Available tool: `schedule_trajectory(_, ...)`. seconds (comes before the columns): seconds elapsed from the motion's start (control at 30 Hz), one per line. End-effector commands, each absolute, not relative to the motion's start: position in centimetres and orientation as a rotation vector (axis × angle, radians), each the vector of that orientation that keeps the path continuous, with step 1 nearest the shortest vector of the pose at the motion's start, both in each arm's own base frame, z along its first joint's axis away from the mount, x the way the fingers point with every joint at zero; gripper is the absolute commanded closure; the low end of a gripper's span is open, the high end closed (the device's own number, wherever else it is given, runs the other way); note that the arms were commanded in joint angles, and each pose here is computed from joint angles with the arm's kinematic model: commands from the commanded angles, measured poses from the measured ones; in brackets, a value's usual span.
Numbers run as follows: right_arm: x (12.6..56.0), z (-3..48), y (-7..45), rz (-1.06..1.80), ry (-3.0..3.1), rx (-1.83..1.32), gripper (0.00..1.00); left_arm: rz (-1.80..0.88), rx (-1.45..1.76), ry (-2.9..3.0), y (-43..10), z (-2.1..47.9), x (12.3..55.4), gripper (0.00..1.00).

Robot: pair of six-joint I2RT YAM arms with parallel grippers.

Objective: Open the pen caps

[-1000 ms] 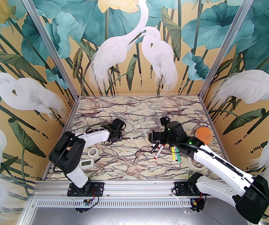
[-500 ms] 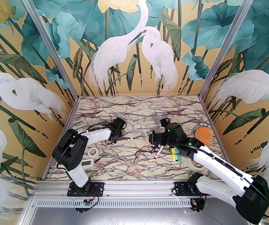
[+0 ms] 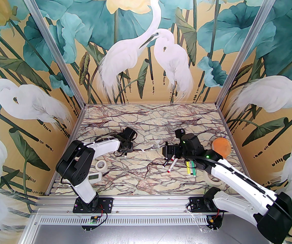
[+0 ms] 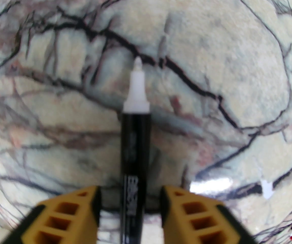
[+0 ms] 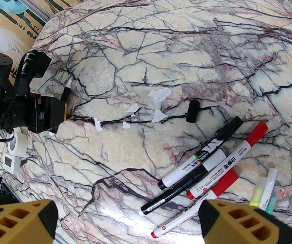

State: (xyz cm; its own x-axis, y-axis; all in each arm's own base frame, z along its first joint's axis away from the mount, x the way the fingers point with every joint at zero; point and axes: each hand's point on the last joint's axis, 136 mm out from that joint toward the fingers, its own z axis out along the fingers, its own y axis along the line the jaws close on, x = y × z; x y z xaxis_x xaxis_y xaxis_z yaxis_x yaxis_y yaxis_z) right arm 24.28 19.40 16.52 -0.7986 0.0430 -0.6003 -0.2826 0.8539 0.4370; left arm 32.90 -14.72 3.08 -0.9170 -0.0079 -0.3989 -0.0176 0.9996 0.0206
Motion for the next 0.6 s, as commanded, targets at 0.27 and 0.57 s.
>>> schedule_trajectory(0.27,23.4,22.7,18.1,0.726,2.276,-0.119,0.00,-0.503,0.051,2.608,-19.4,13.9,30.0,0.24)
schedule_trajectory(0.57,20.2,25.7,15.3,0.660,2.292,-0.148,0.00,-0.916,0.401,2.496,-27.4,16.4,25.5,0.27)
